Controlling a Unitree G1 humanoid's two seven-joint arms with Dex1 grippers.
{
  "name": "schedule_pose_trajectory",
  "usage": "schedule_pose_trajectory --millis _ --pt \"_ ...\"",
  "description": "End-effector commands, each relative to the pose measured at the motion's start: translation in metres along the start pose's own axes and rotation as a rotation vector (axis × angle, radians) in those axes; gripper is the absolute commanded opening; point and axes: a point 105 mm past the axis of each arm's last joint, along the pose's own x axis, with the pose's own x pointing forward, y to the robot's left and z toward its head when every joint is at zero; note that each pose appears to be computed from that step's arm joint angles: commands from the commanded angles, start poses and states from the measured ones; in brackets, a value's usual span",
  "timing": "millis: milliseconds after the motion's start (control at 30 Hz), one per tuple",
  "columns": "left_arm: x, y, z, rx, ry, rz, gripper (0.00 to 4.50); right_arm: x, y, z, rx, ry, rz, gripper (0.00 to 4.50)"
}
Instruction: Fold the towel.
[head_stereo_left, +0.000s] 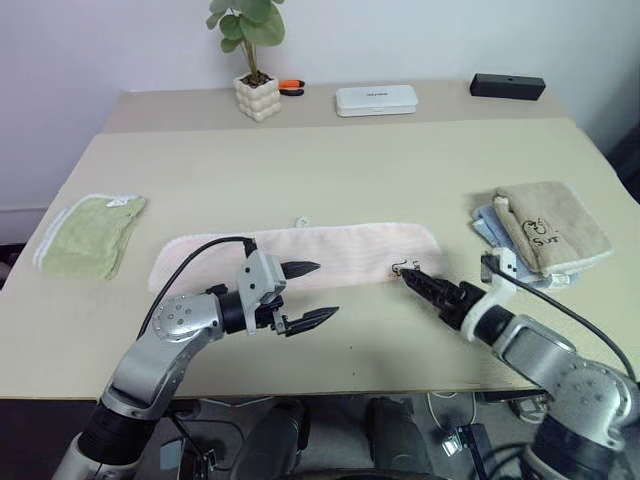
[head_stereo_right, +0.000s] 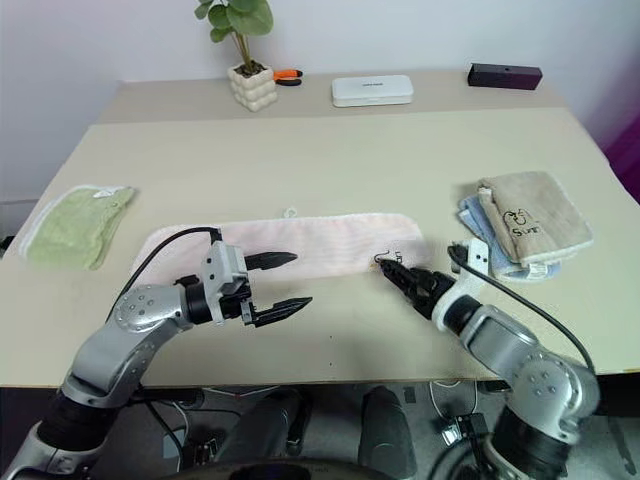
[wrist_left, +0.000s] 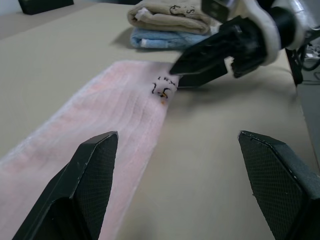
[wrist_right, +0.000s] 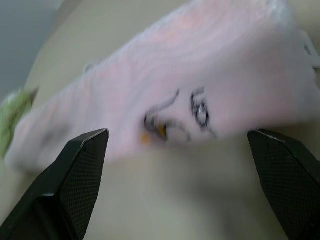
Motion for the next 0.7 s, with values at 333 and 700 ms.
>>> schedule_pose_trajectory --millis 333,700 --pt "-0.007 -0.003 0.004 0.046 -0.011 0.048 3.93 0.012 -0.024 0.012 0.175 -0.037 -0.179 1.1" --pt "-0.005 -0.003 0.0 0.043 -0.009 0.041 3.93 -0.014 -0.019 0.02 0.152 -0.064 -0.155 3.93"
